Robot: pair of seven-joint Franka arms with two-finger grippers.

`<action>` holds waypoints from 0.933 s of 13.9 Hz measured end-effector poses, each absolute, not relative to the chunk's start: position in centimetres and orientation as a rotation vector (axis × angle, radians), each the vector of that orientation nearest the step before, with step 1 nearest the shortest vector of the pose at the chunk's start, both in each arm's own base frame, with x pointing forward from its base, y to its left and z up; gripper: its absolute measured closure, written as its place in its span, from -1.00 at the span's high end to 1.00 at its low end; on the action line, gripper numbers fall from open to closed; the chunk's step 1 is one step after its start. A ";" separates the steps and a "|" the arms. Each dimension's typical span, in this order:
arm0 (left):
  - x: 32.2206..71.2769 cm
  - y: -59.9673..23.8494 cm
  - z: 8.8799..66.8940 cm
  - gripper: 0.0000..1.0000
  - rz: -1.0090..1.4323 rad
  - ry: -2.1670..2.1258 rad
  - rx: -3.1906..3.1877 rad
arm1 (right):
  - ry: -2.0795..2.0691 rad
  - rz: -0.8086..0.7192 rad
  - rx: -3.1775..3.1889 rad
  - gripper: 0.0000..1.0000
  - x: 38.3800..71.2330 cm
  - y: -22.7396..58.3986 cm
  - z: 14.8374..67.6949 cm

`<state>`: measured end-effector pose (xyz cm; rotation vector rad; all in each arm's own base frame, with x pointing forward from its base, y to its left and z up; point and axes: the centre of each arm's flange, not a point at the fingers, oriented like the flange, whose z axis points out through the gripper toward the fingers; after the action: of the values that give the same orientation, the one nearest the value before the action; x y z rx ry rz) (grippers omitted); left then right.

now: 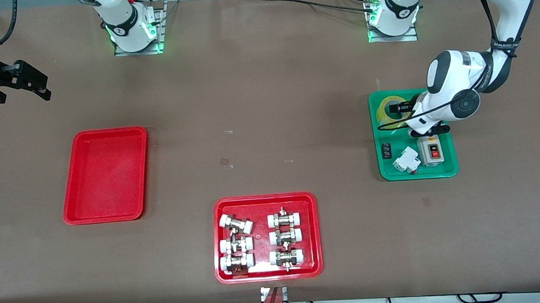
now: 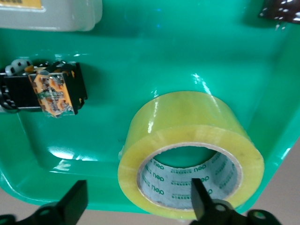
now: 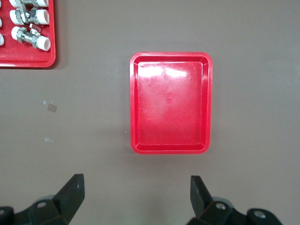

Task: Left arm passes tape to right arm into tray
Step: 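Lower the left gripper and grasp the yellow tape roll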

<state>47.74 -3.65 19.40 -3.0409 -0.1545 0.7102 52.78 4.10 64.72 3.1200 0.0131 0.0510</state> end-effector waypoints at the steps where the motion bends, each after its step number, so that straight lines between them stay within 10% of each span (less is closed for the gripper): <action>1: 47.7 -3.7 19.2 0.84 0.717 -0.154 -3.040 | 0.013 0.051 3.120 1.00 52.8 4.1 64.7; 7: 47.6 -3.6 18.8 -0.38 0.724 -0.142 -3.036 | 0.013 0.051 3.120 1.00 52.8 4.1 64.7; 13: 48.8 -3.4 20.7 -0.57 0.795 -0.079 -2.979 | 0.014 0.051 3.120 1.00 52.8 4.1 64.7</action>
<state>48.79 -3.42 20.71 -2.9786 -0.0794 0.7952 52.78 4.13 64.72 3.1200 0.0137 0.0510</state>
